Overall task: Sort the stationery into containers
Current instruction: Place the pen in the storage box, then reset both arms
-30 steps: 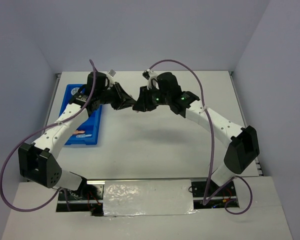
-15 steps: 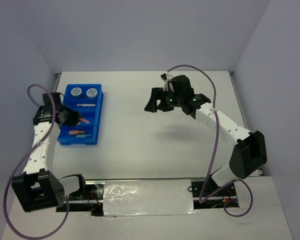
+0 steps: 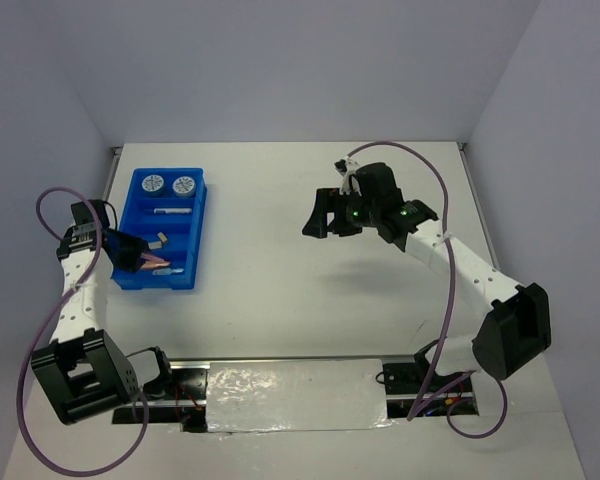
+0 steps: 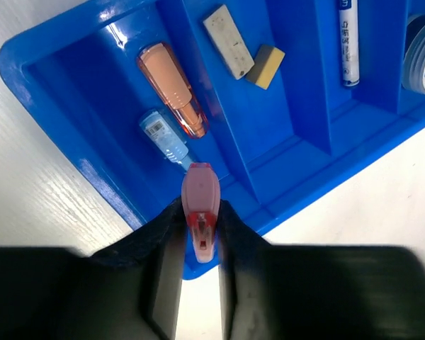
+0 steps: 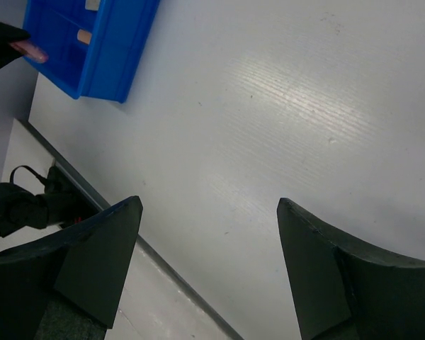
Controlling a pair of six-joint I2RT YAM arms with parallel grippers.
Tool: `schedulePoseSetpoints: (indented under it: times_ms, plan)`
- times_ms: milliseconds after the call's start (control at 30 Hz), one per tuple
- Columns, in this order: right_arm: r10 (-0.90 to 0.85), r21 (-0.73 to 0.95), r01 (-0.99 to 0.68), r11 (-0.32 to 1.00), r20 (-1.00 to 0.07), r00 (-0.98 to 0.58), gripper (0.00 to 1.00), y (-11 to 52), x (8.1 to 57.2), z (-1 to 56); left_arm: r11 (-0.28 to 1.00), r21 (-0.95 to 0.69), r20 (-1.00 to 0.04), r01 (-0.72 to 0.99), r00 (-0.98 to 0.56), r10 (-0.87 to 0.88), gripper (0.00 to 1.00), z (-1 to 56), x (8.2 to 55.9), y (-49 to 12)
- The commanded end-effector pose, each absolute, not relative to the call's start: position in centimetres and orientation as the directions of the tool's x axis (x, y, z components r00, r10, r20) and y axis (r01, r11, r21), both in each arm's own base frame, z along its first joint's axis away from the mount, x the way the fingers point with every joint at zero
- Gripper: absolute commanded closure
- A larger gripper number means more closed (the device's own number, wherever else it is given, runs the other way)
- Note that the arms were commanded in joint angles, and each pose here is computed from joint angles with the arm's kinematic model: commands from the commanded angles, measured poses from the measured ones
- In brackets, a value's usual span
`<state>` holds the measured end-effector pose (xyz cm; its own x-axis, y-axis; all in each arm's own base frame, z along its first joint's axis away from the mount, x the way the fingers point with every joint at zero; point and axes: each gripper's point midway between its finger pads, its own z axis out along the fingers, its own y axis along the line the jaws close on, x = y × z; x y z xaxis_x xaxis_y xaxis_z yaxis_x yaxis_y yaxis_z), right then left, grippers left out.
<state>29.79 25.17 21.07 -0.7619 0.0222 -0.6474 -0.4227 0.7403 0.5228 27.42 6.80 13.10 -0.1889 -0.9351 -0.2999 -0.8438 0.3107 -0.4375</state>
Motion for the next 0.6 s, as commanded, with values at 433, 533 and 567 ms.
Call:
schedulePoseSetpoints:
  times_ms: [433, 533, 567]
  plan:
    - [0.066, 0.474, -0.452, 0.756, -0.741, -0.668, 0.15, 22.2, 28.2, 28.4, 0.513, -0.506, -0.405, -0.693, -0.334, -0.851, 0.01, 16.3, 28.3, 4.8]
    - [0.095, 0.402, -0.38, 0.833, -0.78, -0.618, 0.13, 19.3, 27.6, 30.8, 0.707, -0.315, -0.539, -0.634, -0.494, -0.683, 0.01, 19.2, 28.0, 3.4]
    - [0.097, 0.382, -0.366, 0.848, -0.793, -0.602, 0.12, 18.3, 27.0, 31.8, 0.741, -0.295, -0.586, -0.604, -0.498, -0.639, 0.01, 21.2, 28.2, 2.8]
